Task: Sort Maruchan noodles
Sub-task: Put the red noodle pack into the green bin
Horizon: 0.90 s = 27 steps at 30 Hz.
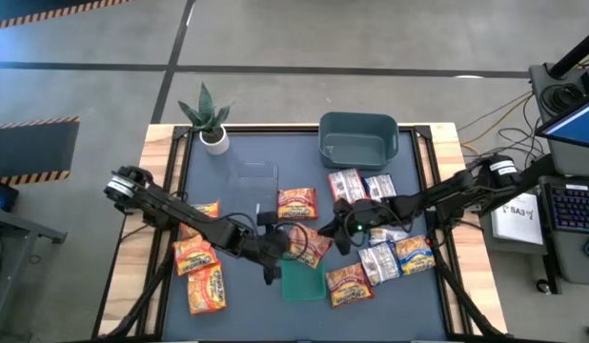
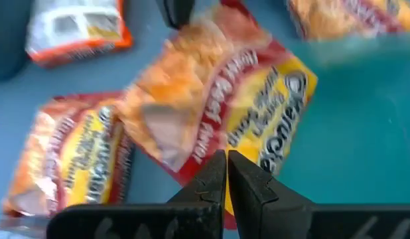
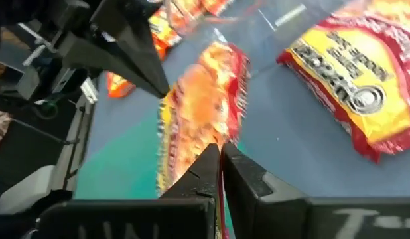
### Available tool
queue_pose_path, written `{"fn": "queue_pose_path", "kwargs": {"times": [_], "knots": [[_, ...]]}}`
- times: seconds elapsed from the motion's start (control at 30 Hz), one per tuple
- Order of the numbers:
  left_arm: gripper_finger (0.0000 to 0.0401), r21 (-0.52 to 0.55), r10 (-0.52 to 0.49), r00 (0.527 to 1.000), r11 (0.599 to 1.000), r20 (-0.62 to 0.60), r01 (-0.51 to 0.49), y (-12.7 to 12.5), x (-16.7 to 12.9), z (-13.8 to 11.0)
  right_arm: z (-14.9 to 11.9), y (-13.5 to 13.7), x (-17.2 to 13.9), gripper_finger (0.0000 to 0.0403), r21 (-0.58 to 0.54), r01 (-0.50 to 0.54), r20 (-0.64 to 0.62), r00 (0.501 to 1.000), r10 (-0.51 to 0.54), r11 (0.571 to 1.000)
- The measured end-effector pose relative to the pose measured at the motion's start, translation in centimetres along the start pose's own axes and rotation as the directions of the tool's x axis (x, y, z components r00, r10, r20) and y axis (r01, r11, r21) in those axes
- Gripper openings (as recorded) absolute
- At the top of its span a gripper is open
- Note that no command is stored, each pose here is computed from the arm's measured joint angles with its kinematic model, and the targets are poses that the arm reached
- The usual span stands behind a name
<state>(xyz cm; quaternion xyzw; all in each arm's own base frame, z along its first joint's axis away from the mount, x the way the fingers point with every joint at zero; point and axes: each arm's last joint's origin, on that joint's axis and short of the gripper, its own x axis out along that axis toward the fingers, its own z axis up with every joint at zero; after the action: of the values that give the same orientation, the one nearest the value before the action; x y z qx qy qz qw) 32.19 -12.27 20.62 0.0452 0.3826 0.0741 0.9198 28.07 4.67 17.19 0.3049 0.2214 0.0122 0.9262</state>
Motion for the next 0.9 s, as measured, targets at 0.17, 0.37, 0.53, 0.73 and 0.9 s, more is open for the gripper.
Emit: {"fn": "queue_pose_path", "kwargs": {"times": [0.17,0.37,0.53,0.73,0.9], "knots": [[0.0,-0.006,0.03,0.997,1.0,0.065,-0.03,0.4,-1.8,0.8,0.3,1.1,-0.6,0.0008,-0.039,-0.052,0.003,0.999,0.052,0.998],[0.0,0.001,0.062,0.998,0.998,-0.007,-0.062,0.7,-2.6,0.1,0.3,1.7,-0.7,0.0008,-0.046,0.005,-0.094,0.996,-0.009,0.999],[0.0,-0.014,0.068,0.996,0.998,-0.049,-0.069,0.2,-1.4,-0.8,0.9,1.9,-2.4,0.0008,-0.108,0.27,-0.207,0.935,-0.287,0.957],[0.0,0.007,0.045,0.997,0.999,-0.061,-0.045,-0.6,0.3,-1.2,-0.2,1.6,-1.9,0.0008,-0.117,0.357,-0.277,0.884,-0.376,0.927],[0.0,-0.009,0.055,0.997,0.998,-0.057,-0.056,-0.5,0.8,-1.2,-1.0,2.4,-0.1,0.0008,-0.174,0.277,-0.259,0.913,-0.315,0.945]]}}
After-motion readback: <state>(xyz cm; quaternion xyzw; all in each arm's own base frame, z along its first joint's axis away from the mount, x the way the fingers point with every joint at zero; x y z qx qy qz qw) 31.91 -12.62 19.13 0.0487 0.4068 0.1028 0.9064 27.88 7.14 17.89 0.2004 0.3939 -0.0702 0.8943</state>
